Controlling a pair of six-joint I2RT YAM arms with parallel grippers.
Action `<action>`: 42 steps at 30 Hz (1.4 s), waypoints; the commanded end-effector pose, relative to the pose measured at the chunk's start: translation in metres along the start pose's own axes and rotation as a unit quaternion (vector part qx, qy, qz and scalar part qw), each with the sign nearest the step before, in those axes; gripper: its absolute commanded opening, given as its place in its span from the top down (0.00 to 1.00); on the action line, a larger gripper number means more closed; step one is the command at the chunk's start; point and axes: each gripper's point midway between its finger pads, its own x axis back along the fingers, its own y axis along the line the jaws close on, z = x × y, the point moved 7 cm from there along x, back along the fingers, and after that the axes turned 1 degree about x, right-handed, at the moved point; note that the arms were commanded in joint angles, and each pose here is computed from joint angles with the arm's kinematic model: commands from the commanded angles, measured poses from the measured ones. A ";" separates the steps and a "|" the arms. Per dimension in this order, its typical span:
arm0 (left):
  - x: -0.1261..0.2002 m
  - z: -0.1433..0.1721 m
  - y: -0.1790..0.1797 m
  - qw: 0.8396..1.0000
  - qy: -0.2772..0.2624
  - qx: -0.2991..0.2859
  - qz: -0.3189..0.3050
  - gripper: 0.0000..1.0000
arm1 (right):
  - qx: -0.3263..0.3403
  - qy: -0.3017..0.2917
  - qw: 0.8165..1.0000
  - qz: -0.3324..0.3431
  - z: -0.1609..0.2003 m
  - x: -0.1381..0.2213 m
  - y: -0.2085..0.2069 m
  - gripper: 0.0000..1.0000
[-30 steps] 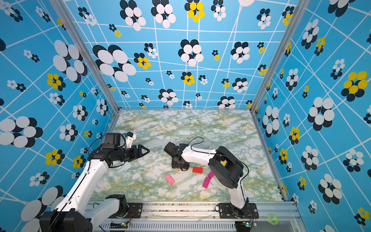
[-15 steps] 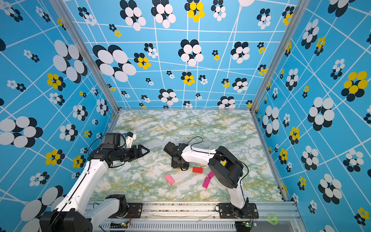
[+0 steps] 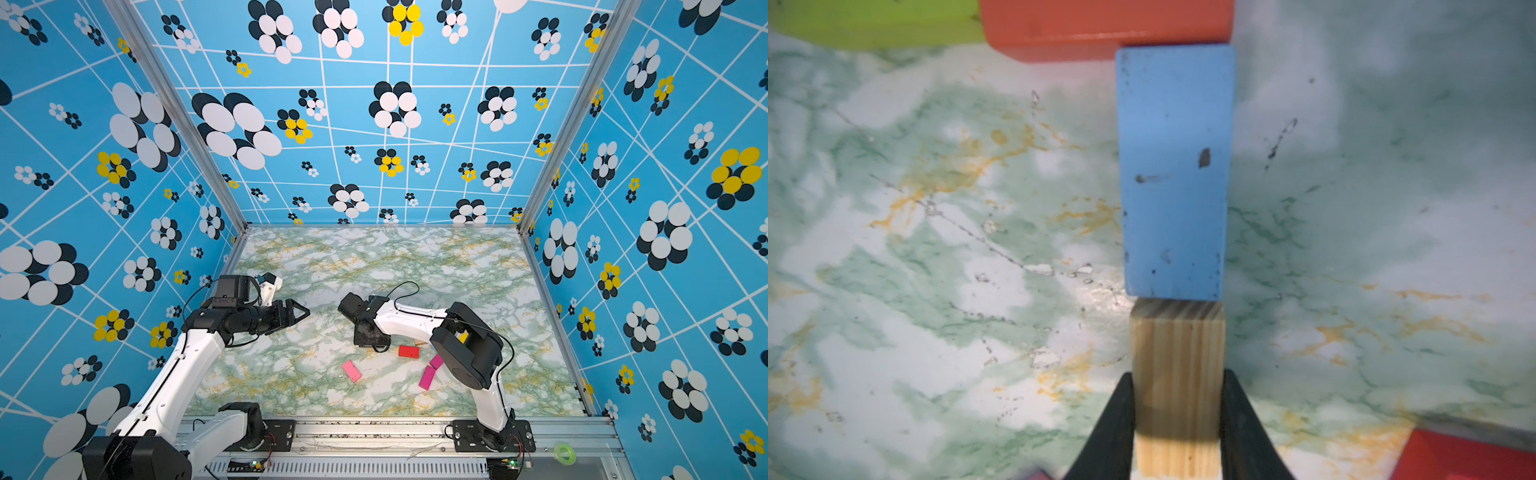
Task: Assemble the number 7 with building blocks
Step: Assemble the building block at the center of the board.
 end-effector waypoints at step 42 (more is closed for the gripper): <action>-0.004 0.004 0.000 1.000 0.010 -0.008 0.006 0.21 | -0.011 -0.001 1.000 0.024 -0.002 -0.009 -0.007 0.63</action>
